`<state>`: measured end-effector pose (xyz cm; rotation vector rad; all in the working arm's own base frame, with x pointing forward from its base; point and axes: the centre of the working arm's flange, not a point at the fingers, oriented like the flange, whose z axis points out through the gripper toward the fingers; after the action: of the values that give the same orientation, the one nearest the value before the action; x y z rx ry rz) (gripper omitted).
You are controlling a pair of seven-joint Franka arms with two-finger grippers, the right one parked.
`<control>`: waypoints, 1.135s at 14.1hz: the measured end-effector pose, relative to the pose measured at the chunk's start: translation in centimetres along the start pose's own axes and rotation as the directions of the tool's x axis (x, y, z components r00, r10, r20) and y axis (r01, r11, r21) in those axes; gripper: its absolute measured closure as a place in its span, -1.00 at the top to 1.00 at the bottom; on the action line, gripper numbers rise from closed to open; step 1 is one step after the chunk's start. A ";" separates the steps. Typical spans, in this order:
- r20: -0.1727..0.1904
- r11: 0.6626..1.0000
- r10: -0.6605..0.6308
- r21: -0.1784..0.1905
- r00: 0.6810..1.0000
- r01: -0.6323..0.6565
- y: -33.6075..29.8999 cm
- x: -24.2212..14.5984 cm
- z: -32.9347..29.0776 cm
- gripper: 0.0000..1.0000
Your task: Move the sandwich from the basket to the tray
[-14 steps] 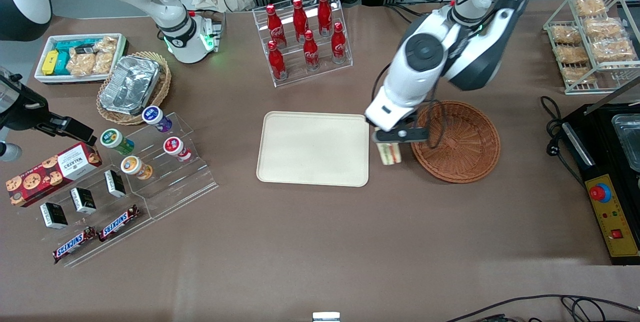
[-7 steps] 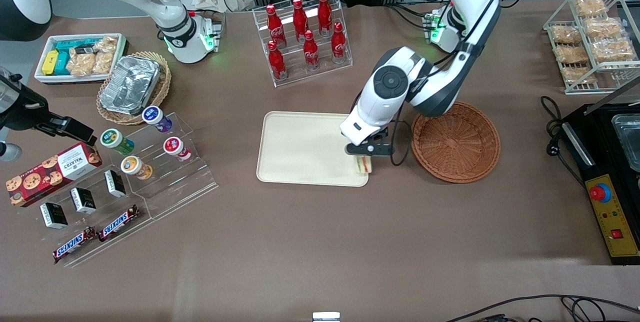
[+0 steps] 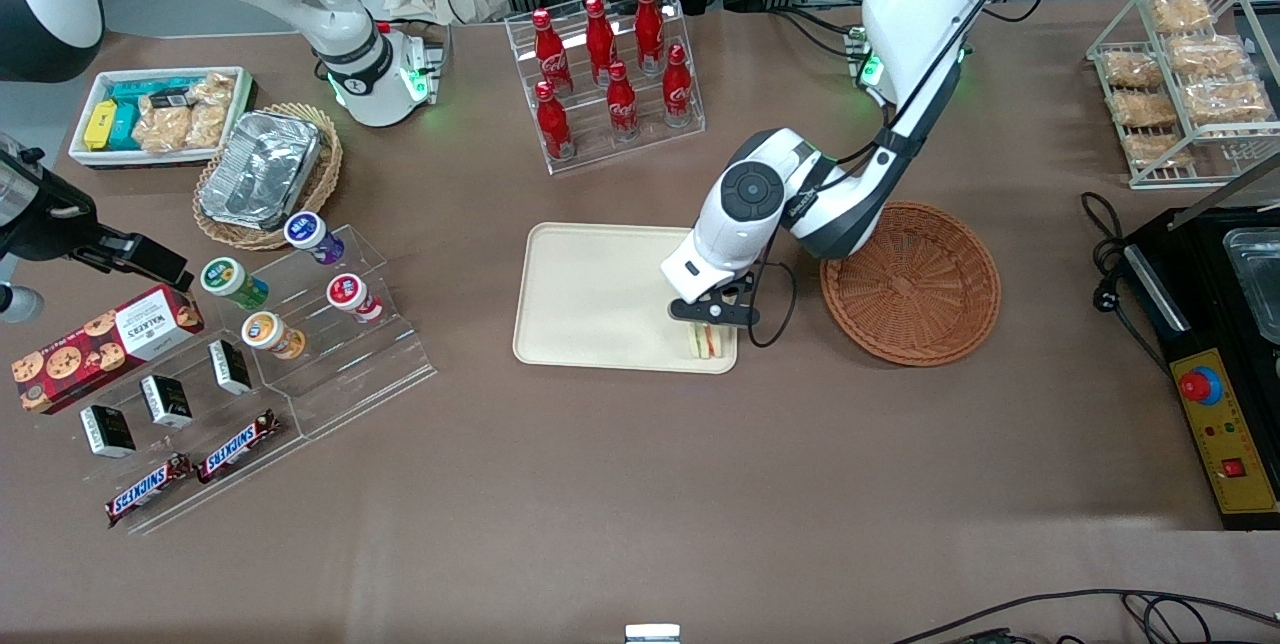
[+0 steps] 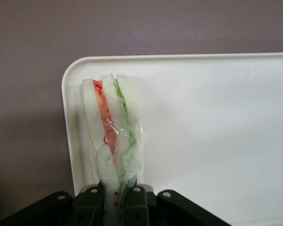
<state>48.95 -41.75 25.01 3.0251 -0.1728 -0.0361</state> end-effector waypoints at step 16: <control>-0.108 0.939 -0.265 0.198 0.958 0.281 -15.7 2.9 -22.3 1.00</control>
<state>54.25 -24.15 45.35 3.2298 0.2700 0.0852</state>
